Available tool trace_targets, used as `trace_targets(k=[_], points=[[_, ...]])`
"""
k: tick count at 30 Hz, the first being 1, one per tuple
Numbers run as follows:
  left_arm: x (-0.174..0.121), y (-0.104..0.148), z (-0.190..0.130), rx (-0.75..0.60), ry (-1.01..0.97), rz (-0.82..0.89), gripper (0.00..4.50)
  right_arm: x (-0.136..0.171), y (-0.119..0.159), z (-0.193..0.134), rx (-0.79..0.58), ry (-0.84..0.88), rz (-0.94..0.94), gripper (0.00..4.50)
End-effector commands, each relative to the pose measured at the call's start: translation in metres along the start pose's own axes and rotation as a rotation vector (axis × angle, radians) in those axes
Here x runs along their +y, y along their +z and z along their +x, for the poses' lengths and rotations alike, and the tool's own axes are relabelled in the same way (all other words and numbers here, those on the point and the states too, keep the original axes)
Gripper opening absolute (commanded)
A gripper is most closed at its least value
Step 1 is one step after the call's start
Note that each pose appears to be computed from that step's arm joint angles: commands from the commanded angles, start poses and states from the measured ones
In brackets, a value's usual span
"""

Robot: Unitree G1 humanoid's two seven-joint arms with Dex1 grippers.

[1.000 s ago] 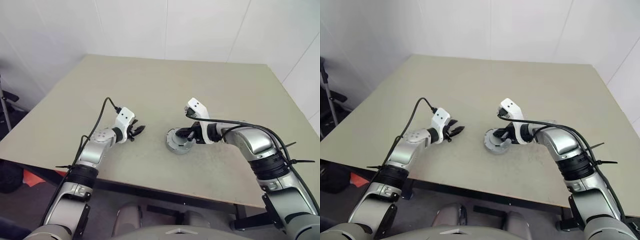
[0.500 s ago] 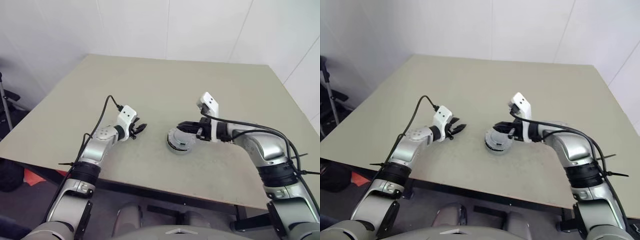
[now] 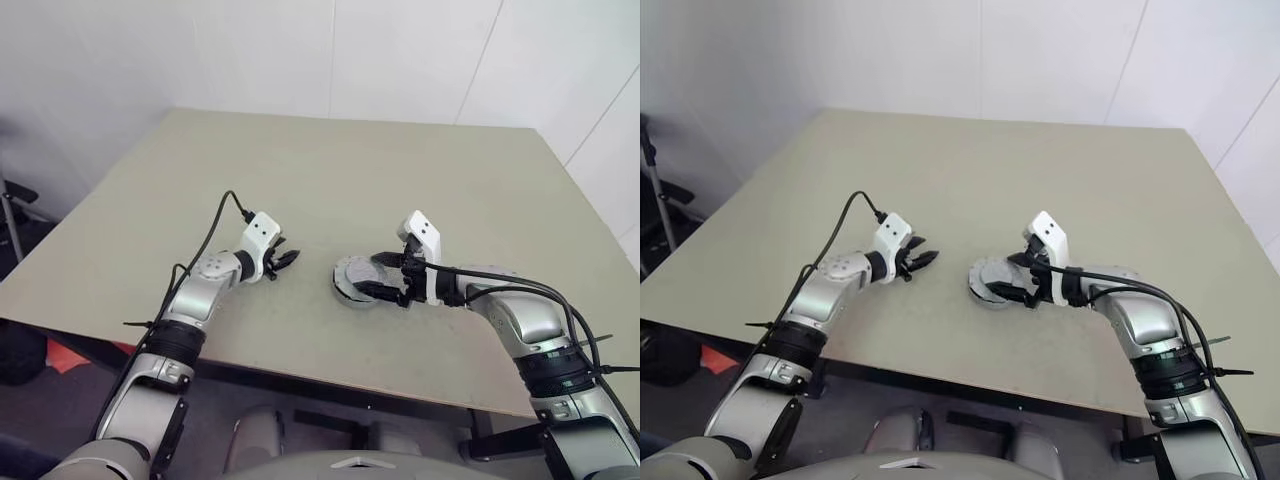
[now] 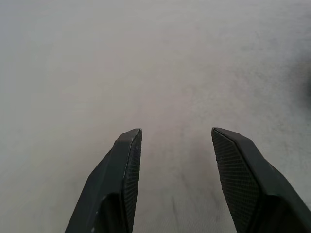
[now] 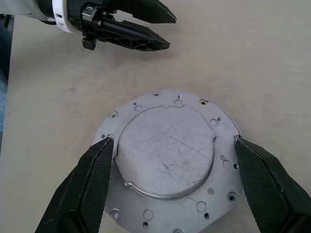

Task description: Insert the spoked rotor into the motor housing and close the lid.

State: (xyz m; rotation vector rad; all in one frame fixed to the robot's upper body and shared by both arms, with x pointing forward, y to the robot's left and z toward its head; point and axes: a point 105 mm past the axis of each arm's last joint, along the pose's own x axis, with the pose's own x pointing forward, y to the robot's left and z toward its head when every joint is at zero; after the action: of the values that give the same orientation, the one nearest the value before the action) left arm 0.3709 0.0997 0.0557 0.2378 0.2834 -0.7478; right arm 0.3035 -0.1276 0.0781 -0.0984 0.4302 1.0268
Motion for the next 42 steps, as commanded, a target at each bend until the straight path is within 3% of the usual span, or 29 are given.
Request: trace_targets(k=[1, 8, 14, 42], points=[[0.006, 0.016, -0.001, -0.042, 0.012, 0.037, 2.43, 0.006, 0.01, 0.0, -0.02, 0.028, -0.048, 4.48], [0.007, 0.014, -0.002, -0.039, 0.018, 0.034, 2.43, -0.001, 0.001, 0.005, 0.013, 0.007, -0.079, 4.48], [0.009, 0.012, -0.005, -0.033, 0.025, 0.032, 2.43, -0.007, 0.006, 0.008, -0.014, -0.021, -0.092, 3.07], [0.01, 0.012, -0.005, -0.031, 0.031, 0.033, 2.43, -0.008, -0.002, -0.002, 0.036, 0.014, -0.256, 3.05]])
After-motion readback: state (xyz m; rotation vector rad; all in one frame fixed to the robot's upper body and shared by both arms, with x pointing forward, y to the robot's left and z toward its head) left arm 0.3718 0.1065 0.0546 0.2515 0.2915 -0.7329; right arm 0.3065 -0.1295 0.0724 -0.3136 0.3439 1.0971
